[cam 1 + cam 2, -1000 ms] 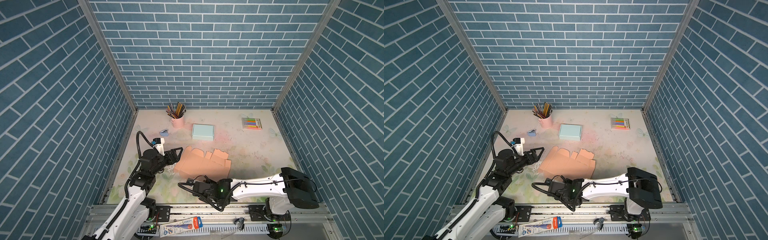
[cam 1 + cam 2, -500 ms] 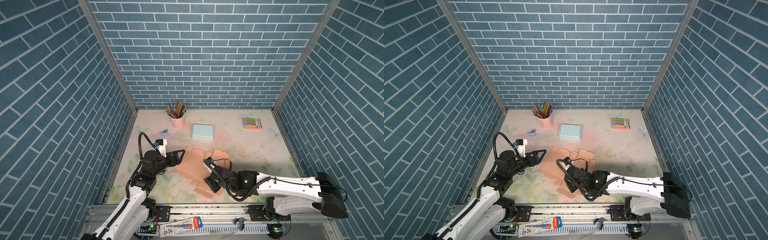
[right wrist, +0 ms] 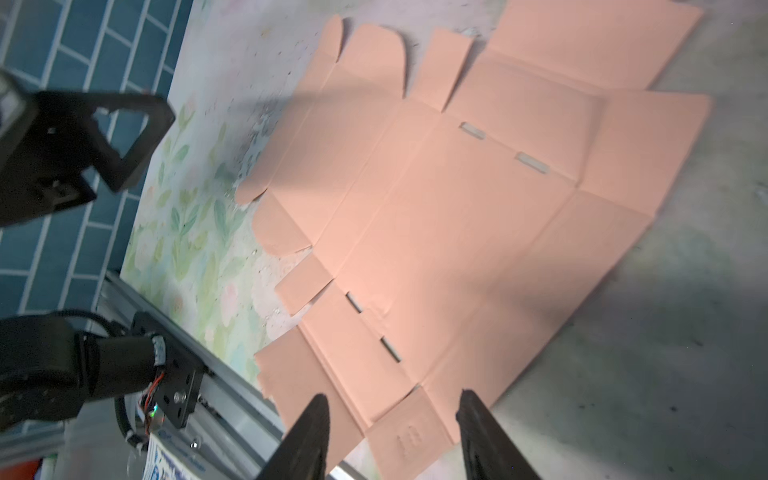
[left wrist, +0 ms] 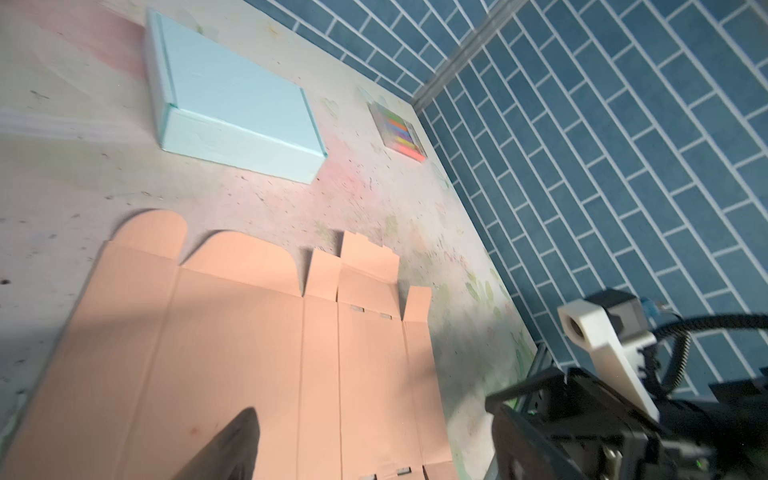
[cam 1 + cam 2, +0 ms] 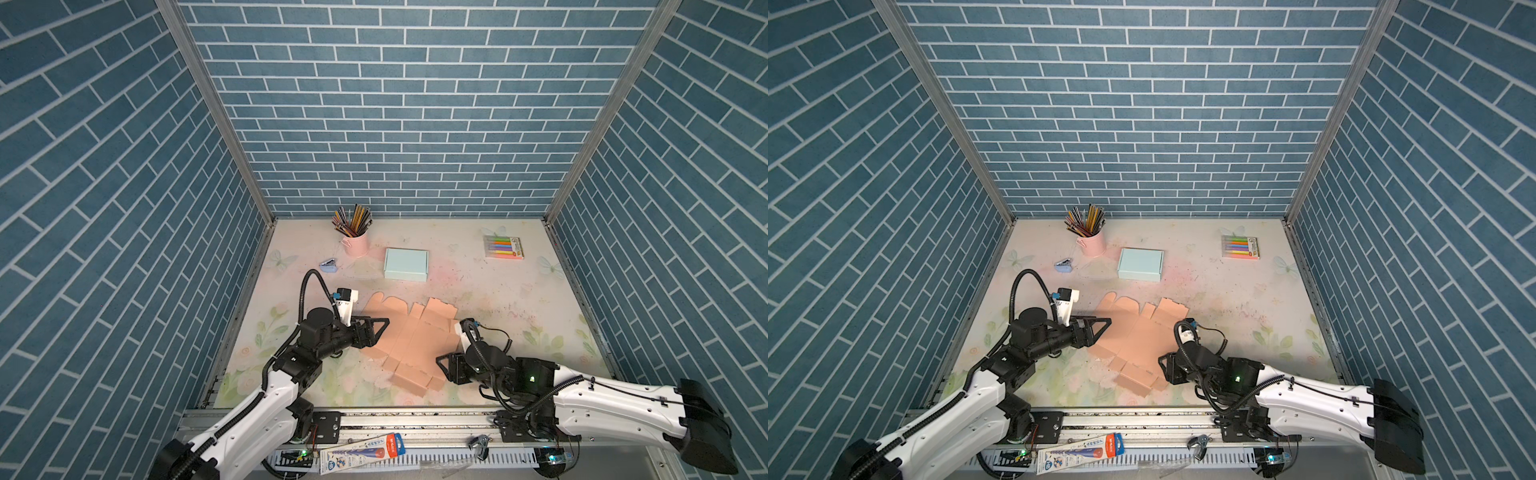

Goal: Fold the paper box

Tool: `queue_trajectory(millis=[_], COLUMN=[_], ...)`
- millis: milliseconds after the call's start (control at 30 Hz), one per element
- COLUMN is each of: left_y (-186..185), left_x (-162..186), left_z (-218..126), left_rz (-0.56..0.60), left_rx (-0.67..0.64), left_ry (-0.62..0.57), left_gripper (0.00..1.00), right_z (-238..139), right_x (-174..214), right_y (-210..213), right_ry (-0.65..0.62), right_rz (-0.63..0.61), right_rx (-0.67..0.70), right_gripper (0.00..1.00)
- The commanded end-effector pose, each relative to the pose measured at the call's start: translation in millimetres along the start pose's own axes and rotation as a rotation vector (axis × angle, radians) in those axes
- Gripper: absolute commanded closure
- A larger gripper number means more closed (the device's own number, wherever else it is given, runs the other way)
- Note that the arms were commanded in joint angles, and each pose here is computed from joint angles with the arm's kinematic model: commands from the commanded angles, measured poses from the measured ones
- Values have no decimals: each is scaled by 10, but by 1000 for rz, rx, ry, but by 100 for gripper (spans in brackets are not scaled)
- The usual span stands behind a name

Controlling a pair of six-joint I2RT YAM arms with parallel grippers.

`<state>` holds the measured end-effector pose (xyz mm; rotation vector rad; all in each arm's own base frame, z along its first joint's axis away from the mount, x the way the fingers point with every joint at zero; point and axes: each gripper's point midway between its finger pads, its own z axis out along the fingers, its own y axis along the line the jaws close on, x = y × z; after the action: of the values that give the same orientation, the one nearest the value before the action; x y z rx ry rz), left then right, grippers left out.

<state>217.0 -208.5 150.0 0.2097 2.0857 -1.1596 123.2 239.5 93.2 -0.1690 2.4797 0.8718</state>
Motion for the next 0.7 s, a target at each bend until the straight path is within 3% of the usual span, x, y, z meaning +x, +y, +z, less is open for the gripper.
queue_trajectory(millis=[0,300,667], left_y=[-161,-397,-454], left_x=[57,225,398], left_z=[52,160,261], left_rz=[76,131,126], left_rx=[42,119,127], left_ry=[3,49,87], left_gripper=[12,12,12], right_z=[-20,42,176], right_x=[-9,44,39], right_y=[-125,-523,-631], right_ry=[-15,-42,-68], right_rz=[138,232,314], right_rx=[-14,16,-65], right_gripper=[48,48,50])
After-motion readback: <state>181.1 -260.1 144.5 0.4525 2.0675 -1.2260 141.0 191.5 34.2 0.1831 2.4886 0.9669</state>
